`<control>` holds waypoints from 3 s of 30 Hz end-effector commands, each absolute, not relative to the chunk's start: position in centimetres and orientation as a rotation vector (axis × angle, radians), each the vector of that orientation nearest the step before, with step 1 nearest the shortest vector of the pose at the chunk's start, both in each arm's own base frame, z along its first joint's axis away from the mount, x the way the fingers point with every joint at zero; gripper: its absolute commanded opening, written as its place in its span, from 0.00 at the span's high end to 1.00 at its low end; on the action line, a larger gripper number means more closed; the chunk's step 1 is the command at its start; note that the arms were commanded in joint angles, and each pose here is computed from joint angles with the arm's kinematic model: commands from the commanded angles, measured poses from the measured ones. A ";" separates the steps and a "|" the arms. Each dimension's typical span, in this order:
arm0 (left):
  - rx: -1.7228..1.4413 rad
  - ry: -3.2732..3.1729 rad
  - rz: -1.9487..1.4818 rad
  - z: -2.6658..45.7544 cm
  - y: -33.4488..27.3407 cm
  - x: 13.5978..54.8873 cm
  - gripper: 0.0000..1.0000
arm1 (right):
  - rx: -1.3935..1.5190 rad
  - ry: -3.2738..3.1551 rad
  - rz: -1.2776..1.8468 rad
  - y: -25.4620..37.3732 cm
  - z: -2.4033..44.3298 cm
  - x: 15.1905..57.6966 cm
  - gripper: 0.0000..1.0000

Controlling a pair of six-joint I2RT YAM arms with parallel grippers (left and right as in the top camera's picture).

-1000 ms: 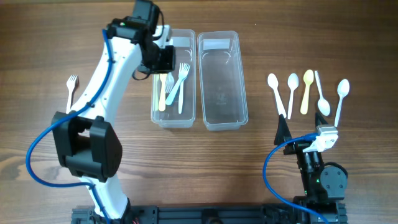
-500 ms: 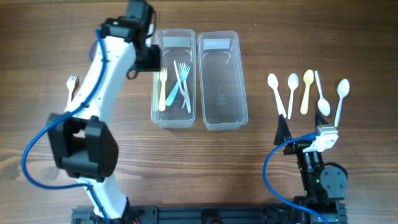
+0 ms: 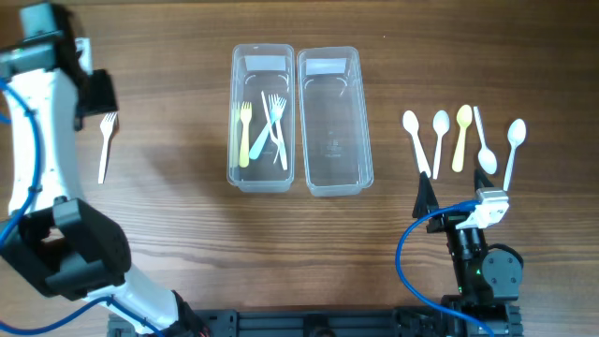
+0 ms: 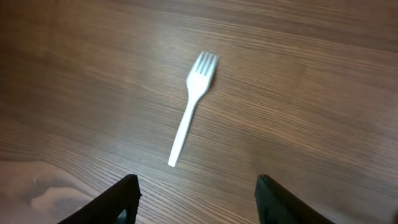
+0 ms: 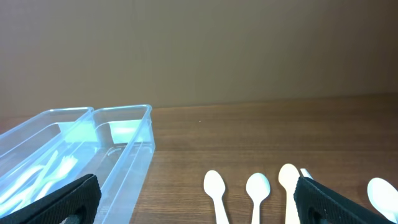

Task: Pack container
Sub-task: 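Place the clear fork into the left container and release, then grasp the last white fork with the left gripper, then place the white fork into the left container, retract left arm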

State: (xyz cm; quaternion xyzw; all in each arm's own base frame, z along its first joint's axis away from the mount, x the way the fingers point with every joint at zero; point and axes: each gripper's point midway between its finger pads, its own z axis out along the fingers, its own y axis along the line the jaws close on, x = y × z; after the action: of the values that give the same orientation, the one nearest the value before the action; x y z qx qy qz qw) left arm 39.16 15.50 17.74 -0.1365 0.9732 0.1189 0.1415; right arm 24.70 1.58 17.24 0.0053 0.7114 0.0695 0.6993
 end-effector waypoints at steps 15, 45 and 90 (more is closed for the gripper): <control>-0.352 3.061 -0.124 3.3 18.3 39.2 0.39 | 0.011 1.573 0.176 1.8 17.5 24.6 0.00; -0.335 3.146 -0.179 -1.8 18.0 38.7 0.51 | 0.011 1.573 0.176 1.8 17.5 24.6 0.00; -0.119 2.788 -0.344 19.2 -9.5 45.6 0.96 | 0.012 1.573 0.176 1.8 17.5 24.6 0.00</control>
State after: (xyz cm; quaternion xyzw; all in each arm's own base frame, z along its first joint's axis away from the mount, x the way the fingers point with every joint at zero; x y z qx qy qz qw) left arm 46.18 -6.01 19.34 -0.0412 0.9783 -0.0990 0.1775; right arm 24.70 1.58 17.24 0.0055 0.7114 0.0694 0.6993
